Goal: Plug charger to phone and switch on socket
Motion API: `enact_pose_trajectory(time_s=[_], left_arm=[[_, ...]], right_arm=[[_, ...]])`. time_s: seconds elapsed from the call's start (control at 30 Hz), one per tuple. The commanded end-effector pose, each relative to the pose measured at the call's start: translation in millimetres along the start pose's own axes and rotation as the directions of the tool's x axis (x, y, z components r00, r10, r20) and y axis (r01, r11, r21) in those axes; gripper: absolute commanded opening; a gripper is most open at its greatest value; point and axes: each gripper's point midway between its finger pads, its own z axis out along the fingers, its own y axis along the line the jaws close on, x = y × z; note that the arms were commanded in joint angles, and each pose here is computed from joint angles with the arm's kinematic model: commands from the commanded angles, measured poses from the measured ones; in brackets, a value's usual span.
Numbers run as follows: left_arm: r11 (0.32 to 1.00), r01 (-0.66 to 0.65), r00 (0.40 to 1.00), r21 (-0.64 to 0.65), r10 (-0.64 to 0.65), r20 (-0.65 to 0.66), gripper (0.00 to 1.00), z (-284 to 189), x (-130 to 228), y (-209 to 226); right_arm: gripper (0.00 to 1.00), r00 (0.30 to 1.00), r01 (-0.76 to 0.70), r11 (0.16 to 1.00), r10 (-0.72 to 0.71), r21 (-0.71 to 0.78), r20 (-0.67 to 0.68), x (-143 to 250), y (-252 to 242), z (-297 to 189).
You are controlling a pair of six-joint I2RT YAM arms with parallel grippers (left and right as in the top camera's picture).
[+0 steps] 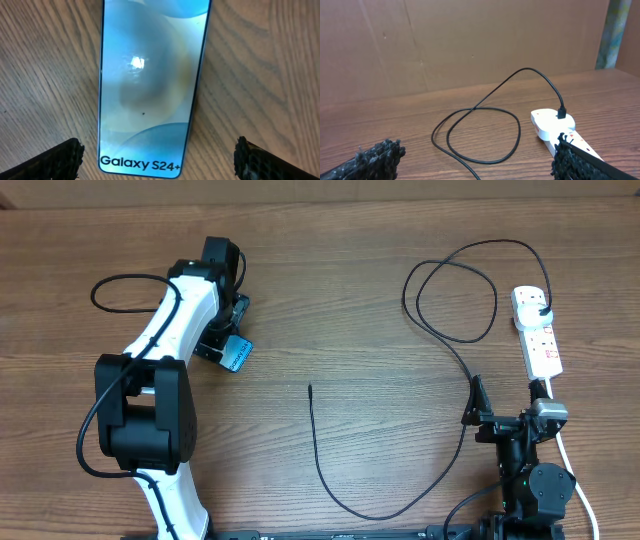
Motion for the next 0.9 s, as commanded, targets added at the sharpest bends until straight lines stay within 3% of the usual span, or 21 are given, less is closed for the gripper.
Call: enact_pose_trajectory(time_s=[0.0,0.33,0.87], left_arm=[[0.999,0.034,0.999,0.010,-0.034,0.031,1.00,-4.3,-6.3,-5.3],[0.998,0.024,1.000,-0.050,-0.024,0.013,1.00,19.3,0.5,0.6],[0.999,-0.018,1.000,-0.044,0.019,0.018,1.00,23.7,-1.1,-2.3]], right_arm=[[1.00,1.000,0.000,1.000,0.000,0.001,0.003,2.2,-0.1,0.1],[1.00,1.000,0.000,1.000,0.000,0.001,0.003,2.2,-0.1,0.1],[1.00,1.000,0.000,1.000,0.000,0.001,0.003,2.2,-0.1,0.1]])
